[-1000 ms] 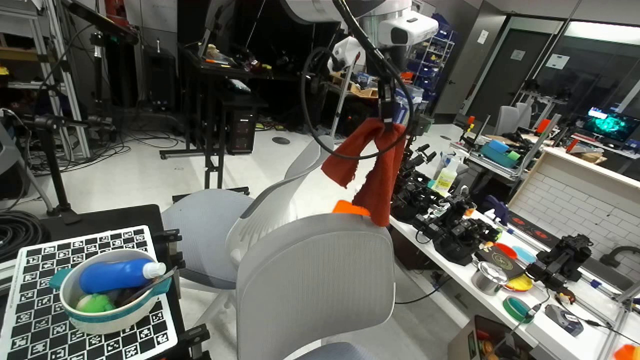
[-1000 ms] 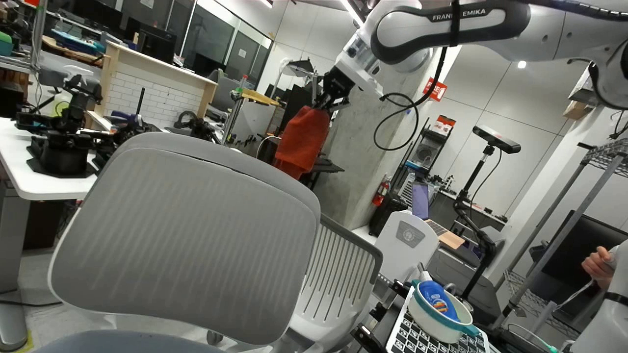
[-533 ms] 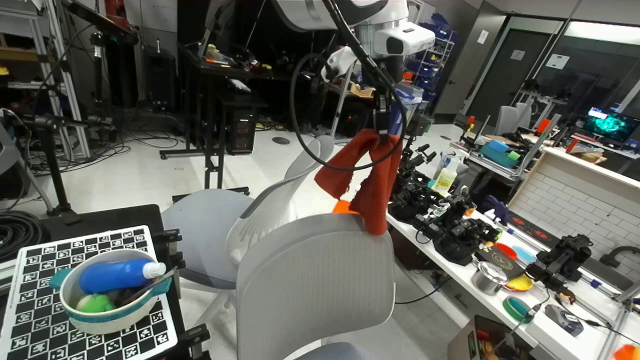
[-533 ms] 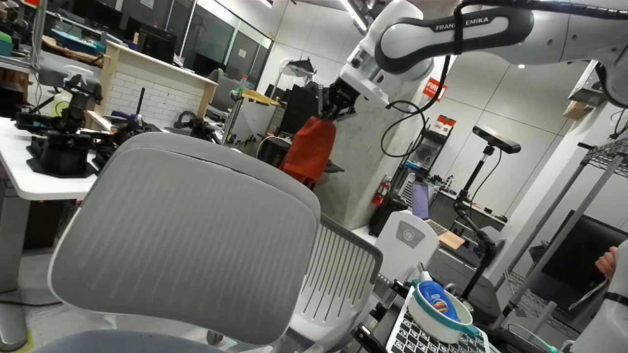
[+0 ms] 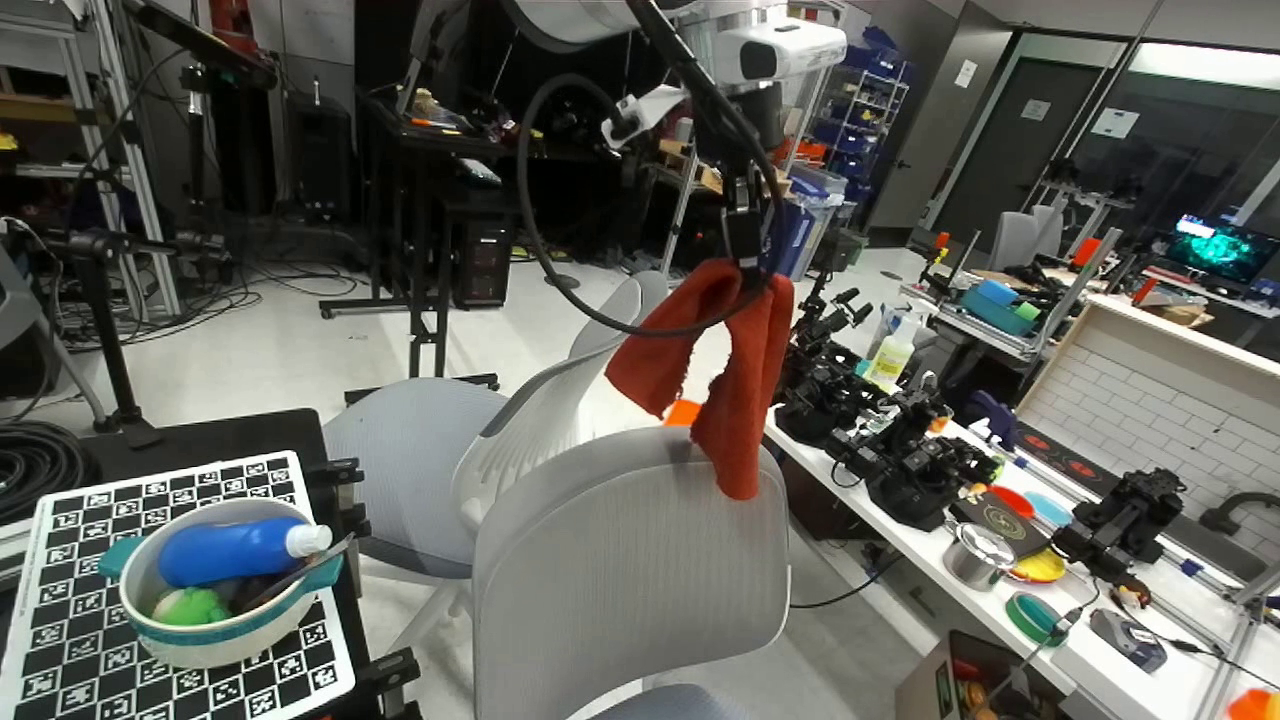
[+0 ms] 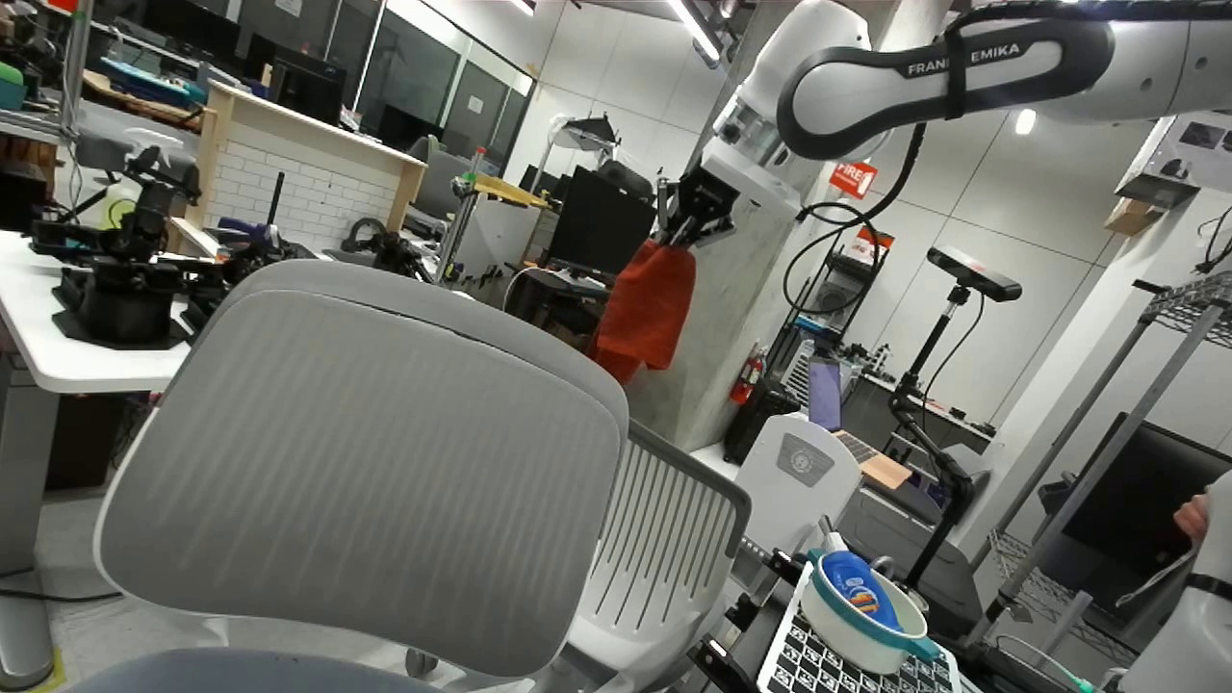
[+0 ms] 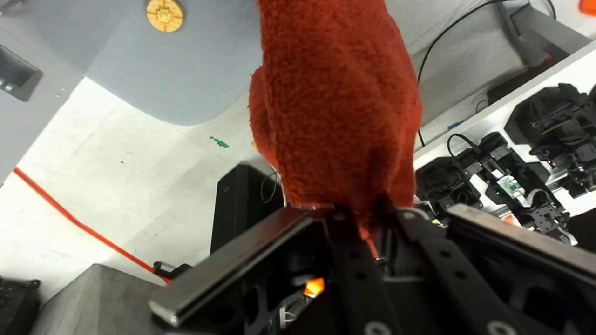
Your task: Pick up the orange cloth, put it on the left chair, pick it up put it on the right chair, pick it up put it on the left chair and then back on the right chair
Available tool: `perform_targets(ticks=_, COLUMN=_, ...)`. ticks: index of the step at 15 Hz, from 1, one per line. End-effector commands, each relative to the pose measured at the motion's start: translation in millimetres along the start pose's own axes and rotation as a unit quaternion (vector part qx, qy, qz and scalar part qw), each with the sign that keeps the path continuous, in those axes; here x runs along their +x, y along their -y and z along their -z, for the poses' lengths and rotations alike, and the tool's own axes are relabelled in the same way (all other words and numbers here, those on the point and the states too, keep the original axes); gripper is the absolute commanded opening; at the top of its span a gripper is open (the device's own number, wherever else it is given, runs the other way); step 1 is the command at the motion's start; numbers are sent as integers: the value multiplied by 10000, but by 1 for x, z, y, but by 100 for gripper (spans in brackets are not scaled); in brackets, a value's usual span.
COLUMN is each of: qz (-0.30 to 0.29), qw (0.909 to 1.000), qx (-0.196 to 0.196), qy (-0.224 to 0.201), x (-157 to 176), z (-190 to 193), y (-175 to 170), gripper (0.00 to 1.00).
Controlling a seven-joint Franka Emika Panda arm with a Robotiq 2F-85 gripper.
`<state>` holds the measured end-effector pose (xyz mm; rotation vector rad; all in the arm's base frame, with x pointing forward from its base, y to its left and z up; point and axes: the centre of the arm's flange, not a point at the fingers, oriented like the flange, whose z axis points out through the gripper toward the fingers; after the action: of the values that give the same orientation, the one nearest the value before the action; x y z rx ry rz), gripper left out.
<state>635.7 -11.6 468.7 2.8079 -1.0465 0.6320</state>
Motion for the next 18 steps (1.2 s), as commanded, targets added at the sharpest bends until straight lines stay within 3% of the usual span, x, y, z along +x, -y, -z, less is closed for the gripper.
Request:
perform_targets(ticks=1, qz=6, qw=9999, qx=-86, qy=-86, x=-14, z=15, y=-12, gripper=4)
perform_targets(ticks=18, qz=190, qw=9975, qx=-529, qy=418, x=-57, z=-63, y=30, gripper=4)
